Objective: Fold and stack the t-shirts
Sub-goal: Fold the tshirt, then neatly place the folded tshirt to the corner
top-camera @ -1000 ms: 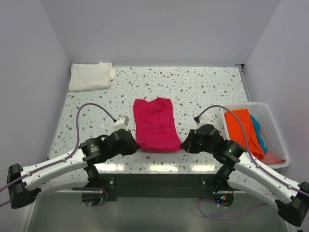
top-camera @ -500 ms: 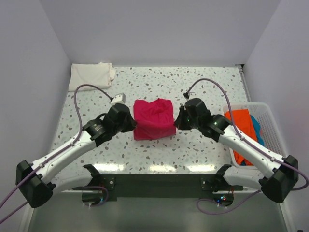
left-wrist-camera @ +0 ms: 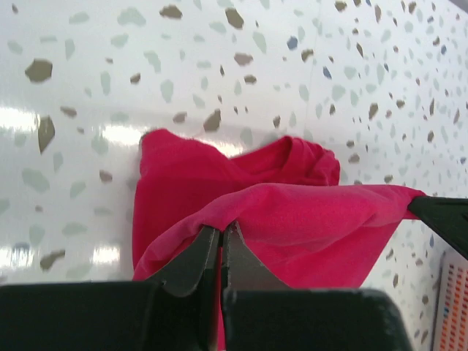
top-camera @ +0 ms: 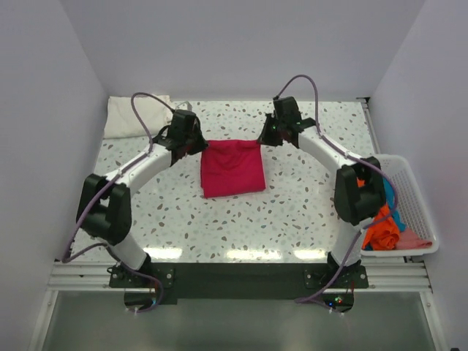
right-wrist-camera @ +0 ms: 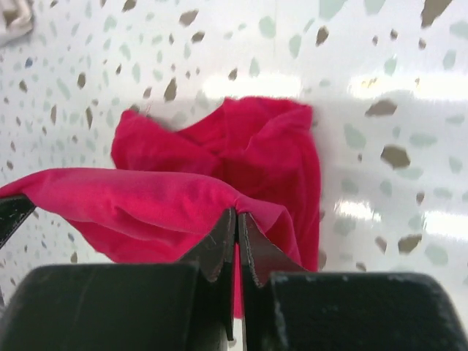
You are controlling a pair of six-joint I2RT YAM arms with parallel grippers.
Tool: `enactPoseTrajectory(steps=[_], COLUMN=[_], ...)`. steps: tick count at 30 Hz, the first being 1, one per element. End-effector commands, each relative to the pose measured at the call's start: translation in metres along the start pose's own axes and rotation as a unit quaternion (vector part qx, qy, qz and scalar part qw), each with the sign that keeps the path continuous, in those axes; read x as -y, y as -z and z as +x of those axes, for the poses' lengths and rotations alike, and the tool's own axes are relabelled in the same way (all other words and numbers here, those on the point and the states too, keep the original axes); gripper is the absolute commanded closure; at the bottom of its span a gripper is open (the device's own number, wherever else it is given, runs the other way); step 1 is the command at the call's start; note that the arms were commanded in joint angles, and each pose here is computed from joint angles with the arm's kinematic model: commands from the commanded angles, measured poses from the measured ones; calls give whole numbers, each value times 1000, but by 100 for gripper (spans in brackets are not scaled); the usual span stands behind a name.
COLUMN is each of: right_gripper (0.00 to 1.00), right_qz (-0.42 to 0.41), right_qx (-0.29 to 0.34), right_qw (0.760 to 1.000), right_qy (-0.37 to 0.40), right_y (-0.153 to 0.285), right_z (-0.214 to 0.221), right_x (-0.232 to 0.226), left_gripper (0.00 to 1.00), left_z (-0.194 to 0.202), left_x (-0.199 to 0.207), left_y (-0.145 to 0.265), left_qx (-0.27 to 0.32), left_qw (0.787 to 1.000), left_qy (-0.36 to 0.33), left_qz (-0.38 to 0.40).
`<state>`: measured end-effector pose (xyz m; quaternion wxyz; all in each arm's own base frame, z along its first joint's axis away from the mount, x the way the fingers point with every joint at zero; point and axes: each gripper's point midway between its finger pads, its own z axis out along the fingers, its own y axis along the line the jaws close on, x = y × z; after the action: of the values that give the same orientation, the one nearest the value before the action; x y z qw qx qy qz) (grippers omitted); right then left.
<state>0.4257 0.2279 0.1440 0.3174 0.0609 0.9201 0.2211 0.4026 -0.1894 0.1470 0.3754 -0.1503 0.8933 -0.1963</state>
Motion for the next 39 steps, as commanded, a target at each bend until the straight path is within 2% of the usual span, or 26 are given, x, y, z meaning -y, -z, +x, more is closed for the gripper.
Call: enactPoseTrajectory(steps=[1,2,3,4,5,6,8,9,11,12,14,15,18,20,27,33,39], right_gripper=[96,81,73,63,54,38,29,24,24,24,25,25,26,27,44,48,54], right_qz=[-40,-42,-47,-33,-25,-31,-10,2,14,30,43,40,41,42,49,86,97], right_qx=[18,16,26,7,-3,6,16,21,41,37,17,26,20,6,-48,-84,-108], right_qw=[999,999,999,999,1000,999,1000,1000,999,999,999,998,997,996,993,989,987], right_qy=[0,-3,0,-3,-5,-3,9,14,26,27,29,35,65,84,95,91,70], right_y=[-35,-44,-51,-72,-77,-76,-68,-62,-37,-32,-27,-12,-8,-14,-48,-64,-72], right_z=[-41,-48,-63,-57,-58,-71,-80,-81,-89,-80,-53,-52,-20,-1,30,54,67], right_x=[-10,-6,-11,1,9,6,14,19,19,26,34,28,21,20,33,58,75], left_gripper=[100,98,89,76,52,47,34,31,25,25,25,25,23,20,18,18,20], left_z=[-56,-47,-54,-63,-56,-68,-85,-90,-100,-95,-79,-71,-26,-13,27,49,70], left_x=[15,6,-2,-2,-3,-6,-4,-8,-10,-17,-24,-28,-48,-50,-63,-66,-73], left_y=[-35,-59,-70,-76,-89,-93,-91,-87,-72,-67,-58,-56,-52,-50,-57,-70,-82], left_qx=[58,37,44,53,35,43,51,54,69,58,38,30,-13,-31,-100,-140,-168], left_qw=[998,999,999,998,998,998,997,997,997,998,999,999,1000,999,994,989,984], left_qy=[4,1,4,6,4,4,3,-1,-6,-6,-1,3,2,-6,-30,-37,-53], left_qz=[35,33,26,28,46,56,62,54,42,25,17,15,14,24,27,30,-6])
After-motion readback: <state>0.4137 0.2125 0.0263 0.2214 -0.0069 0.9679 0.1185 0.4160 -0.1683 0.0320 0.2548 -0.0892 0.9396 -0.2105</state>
